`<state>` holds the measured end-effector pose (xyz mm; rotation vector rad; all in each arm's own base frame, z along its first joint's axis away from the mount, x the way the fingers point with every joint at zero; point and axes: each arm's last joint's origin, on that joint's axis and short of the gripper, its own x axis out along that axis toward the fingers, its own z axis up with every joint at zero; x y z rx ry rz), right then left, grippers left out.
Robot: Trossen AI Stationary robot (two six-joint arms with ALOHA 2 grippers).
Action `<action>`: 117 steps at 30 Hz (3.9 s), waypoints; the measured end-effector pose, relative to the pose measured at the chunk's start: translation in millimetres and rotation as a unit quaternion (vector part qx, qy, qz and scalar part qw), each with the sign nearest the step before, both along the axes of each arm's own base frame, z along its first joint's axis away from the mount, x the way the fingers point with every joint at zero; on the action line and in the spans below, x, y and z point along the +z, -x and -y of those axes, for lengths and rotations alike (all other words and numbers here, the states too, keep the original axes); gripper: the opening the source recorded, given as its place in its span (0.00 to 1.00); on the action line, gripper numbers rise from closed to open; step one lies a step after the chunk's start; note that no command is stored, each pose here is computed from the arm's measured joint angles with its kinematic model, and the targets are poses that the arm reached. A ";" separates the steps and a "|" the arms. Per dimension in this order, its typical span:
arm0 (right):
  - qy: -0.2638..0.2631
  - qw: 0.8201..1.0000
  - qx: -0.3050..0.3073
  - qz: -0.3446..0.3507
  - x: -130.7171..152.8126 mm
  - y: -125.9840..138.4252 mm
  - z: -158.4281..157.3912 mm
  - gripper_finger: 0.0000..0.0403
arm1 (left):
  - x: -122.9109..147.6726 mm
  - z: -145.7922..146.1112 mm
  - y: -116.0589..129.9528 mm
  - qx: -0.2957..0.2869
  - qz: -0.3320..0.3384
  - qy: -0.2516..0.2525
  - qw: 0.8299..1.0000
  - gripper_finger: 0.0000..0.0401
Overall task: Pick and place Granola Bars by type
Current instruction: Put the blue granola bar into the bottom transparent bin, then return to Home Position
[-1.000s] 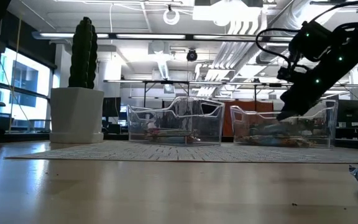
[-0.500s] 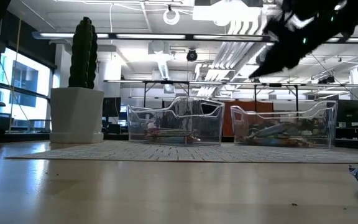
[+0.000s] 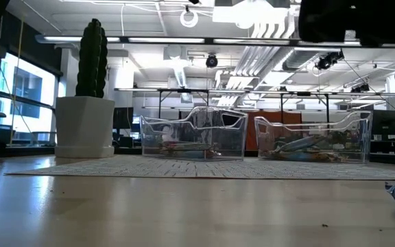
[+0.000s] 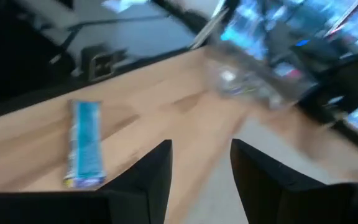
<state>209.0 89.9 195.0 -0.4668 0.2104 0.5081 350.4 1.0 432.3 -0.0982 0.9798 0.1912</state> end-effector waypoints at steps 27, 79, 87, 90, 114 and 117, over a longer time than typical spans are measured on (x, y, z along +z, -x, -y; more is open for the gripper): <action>-0.040 0.968 0.107 -0.222 -91.5 -81.7 -112.4 0.45 | -0.3 7.9 0.4 -0.001 -0.005 0.160 0.987 0.39; -0.027 0.996 -0.044 0.075 5.0 -323.0 -58.5 0.12 | 64.1 64.5 121.9 0.086 0.107 0.007 0.991 0.39; -0.027 0.992 -0.112 0.048 -7.8 -352.7 -72.8 0.13 | 41.3 69.1 110.2 0.089 0.056 0.005 0.994 0.39; -0.009 0.992 -0.125 0.013 -16.2 -352.0 -71.9 0.13 | 37.0 69.9 108.3 0.091 0.047 0.008 0.995 0.39; 0.256 0.935 -0.245 -0.029 54.9 -306.1 -85.6 0.31 | 48.0 67.7 127.1 0.089 0.075 0.006 0.993 0.39; 0.282 0.911 -0.282 -0.103 85.4 -275.5 -72.8 0.31 | 57.0 68.0 147.2 0.091 0.110 -0.021 0.990 0.39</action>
